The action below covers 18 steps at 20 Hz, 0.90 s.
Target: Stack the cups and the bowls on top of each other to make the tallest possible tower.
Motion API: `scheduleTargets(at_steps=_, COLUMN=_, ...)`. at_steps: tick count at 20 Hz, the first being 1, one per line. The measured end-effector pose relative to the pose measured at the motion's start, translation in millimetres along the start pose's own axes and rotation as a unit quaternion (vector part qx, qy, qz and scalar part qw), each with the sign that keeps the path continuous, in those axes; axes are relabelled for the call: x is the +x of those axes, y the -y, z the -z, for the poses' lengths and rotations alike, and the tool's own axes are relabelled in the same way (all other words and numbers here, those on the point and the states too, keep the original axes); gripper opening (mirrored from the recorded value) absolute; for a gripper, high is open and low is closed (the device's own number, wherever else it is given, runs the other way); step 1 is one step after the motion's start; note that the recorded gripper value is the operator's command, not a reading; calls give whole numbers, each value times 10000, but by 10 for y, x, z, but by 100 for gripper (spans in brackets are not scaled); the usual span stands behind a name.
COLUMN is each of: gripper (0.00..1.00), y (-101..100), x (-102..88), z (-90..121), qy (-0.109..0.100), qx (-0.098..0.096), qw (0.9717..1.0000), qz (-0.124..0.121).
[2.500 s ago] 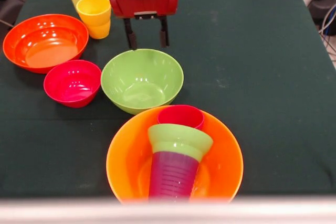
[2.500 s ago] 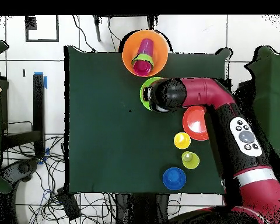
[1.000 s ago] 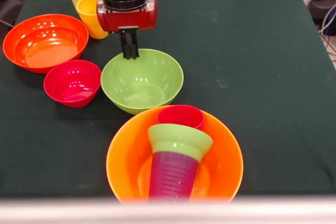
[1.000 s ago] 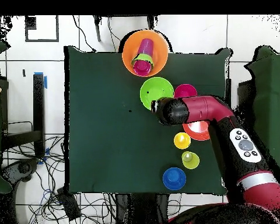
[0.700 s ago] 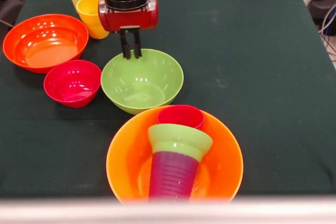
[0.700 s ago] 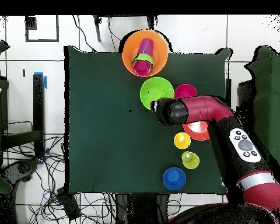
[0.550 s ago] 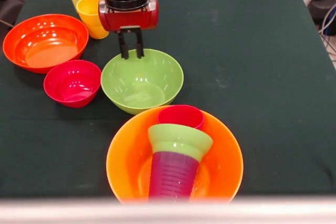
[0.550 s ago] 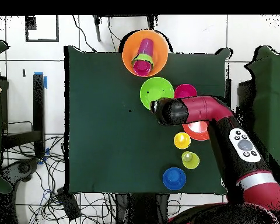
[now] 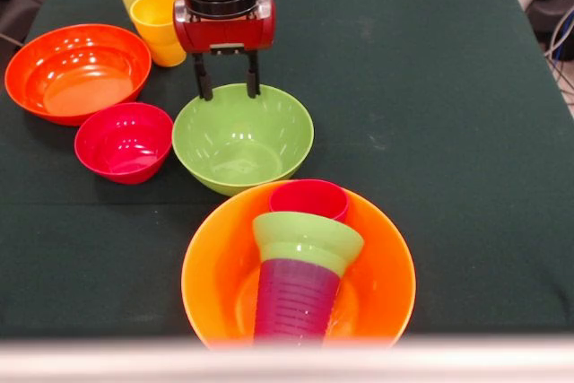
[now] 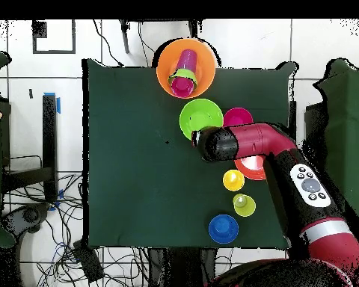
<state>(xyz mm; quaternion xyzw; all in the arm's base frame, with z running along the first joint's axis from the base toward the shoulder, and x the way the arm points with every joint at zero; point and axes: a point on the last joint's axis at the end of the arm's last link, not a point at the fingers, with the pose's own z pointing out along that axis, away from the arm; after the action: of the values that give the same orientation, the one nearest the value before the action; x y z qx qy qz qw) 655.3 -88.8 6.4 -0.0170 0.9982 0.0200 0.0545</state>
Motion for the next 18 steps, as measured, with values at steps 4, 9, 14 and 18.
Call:
scheduleTargets(at_steps=4, gripper=100, y=-14, x=36, z=-33, qy=19, qx=61, qw=10000, qz=-56)
scheduleTargets(at_steps=9, gripper=100, y=-25, x=34, z=-60, qy=243, qx=106, qw=9986, qz=-466)
scheduleTargets(at_steps=14, gripper=100, y=36, x=9, z=-57, qy=441, qx=100, qw=9938, qz=-1016)
scheduleTargets(at_steps=18, gripper=100, y=112, x=34, z=-51, qy=430, qx=123, qw=9911, qz=-1256)
